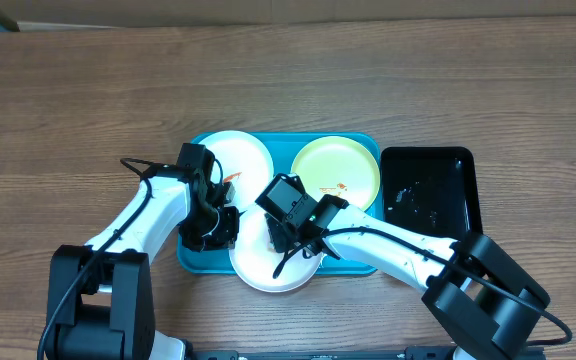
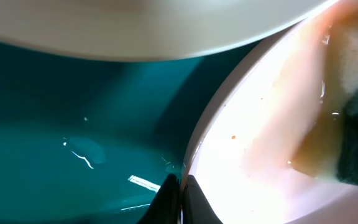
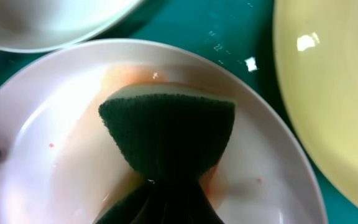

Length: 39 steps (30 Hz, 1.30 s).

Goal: Clean dirty plates on tray and stack at the side
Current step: 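Scrub the front white plate with the sponge in right gripper, then return the sponge to the black tray with right gripper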

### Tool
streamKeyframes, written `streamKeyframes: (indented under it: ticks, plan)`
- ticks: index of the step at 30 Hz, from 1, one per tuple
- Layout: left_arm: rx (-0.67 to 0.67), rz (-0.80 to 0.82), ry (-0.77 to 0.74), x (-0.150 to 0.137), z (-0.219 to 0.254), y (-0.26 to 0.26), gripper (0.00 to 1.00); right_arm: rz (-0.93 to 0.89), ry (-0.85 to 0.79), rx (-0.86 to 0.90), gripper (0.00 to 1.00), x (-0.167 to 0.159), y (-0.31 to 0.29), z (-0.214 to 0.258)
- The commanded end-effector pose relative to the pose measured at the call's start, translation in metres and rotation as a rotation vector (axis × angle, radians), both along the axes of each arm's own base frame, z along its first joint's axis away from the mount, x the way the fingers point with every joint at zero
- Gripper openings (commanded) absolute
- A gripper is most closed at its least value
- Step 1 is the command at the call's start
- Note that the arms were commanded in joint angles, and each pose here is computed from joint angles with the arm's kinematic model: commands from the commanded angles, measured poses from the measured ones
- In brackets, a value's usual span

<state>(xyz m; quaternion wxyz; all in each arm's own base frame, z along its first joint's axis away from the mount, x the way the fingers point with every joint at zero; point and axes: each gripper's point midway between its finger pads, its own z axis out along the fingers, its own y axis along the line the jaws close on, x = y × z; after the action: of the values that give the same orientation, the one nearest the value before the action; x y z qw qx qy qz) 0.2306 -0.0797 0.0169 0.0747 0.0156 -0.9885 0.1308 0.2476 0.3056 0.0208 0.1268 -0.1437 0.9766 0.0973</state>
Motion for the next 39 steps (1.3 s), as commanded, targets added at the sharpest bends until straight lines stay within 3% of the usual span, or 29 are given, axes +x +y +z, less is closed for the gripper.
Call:
streamKeyframes:
  ticks: [1, 17, 26, 32, 39]
  plan:
    - [0.024, 0.008, 0.022, -0.005, -0.004, 0.003, 0.04, -0.083, 0.012, -0.115, 0.04, -0.004, -0.029, -0.012]
    - [0.038, 0.007, 0.020, -0.005, -0.005, 0.006, 0.04, -0.088, 0.061, -0.236, 0.04, -0.012, -0.049, 0.010]
    - [0.084, 0.011, -0.014, 0.000, -0.001, 0.014, 0.04, -0.138, -0.101, -0.010, 0.04, 0.012, -0.040, 0.090]
    - [0.111, 0.029, -0.099, 0.009, 0.015, 0.019, 0.04, -0.276, -0.185, 0.084, 0.04, 0.035, -0.086, 0.145]
    - [0.199, 0.081, -0.218, 0.019, 0.039, 0.035, 0.04, -0.485, -0.108, -0.018, 0.04, 0.044, -0.169, 0.140]
